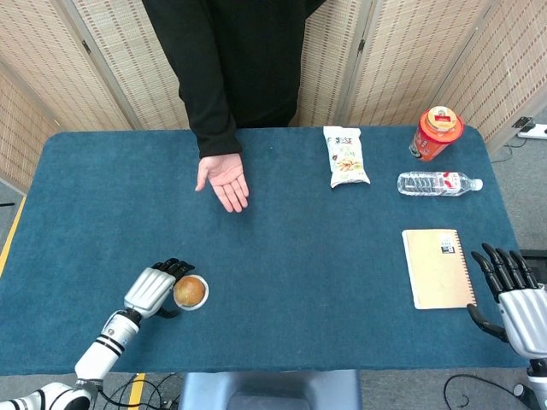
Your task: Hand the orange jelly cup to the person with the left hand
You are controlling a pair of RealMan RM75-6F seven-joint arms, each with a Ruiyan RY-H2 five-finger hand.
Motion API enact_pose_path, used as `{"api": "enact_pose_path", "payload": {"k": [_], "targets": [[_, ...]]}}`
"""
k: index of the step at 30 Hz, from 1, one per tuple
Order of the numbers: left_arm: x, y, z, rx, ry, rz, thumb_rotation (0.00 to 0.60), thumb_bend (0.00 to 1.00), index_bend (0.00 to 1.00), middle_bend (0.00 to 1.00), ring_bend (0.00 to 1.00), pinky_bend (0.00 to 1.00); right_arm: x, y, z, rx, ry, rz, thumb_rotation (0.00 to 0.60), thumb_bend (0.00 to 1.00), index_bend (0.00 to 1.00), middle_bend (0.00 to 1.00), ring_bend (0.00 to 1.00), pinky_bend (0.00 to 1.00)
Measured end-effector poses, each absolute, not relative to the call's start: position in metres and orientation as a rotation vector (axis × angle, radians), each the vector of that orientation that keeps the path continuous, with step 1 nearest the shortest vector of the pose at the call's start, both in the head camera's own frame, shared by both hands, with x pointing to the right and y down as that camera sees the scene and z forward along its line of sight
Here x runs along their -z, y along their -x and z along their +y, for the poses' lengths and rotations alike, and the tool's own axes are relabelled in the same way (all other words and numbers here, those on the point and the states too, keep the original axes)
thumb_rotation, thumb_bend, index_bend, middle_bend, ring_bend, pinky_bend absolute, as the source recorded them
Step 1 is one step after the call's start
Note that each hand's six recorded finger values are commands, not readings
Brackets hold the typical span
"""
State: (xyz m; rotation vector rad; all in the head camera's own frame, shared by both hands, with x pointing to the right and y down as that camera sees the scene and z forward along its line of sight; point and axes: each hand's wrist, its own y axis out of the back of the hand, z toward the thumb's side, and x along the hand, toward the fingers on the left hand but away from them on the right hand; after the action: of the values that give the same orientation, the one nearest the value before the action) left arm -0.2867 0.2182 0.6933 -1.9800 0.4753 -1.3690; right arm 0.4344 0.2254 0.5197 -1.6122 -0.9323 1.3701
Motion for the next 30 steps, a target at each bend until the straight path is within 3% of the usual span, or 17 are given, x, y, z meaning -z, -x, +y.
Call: {"api": "enact_pose_path", "payload": {"k": [7, 22, 25, 30], "targets": [[-0.698, 0.27, 0.222, 1.379, 1.984, 0.44, 0.6, 0.19, 0.27, 0.25, 0.18, 0.41, -0.513, -0.435, 0.227, -1.341, 1.619, -0.949, 0.6, 0.25, 0.0, 0.0, 0.0, 0.0], [-0.716, 0.28, 0.209, 1.377, 1.966, 0.556, 0.6, 0.24, 0.59, 0.68, 0.53, 0.75, -0.51, -0.436, 0.23, -1.331, 1.598, -0.952, 0.6, 0.25, 0.0, 0.0, 0.0, 0.0], [-0.713, 0.28, 0.206, 1.356, 1.95, 0.598, 0.6, 0.26, 0.63, 0.73, 0.56, 0.79, -0.511, -0.436, 0.23, -1.334, 1.6, -0.949, 0.6, 0.25, 0.0, 0.0, 0.0, 0.0], [-0.7, 0.276, 0.203, 1.323, 1.902, 0.607, 0.6, 0.26, 0.62, 0.74, 0.57, 0.79, -0.511, -0.436, 0.231, -1.332, 1.609, -0.947, 0.6, 0.25, 0.0, 0.0, 0.0, 0.0]]}}
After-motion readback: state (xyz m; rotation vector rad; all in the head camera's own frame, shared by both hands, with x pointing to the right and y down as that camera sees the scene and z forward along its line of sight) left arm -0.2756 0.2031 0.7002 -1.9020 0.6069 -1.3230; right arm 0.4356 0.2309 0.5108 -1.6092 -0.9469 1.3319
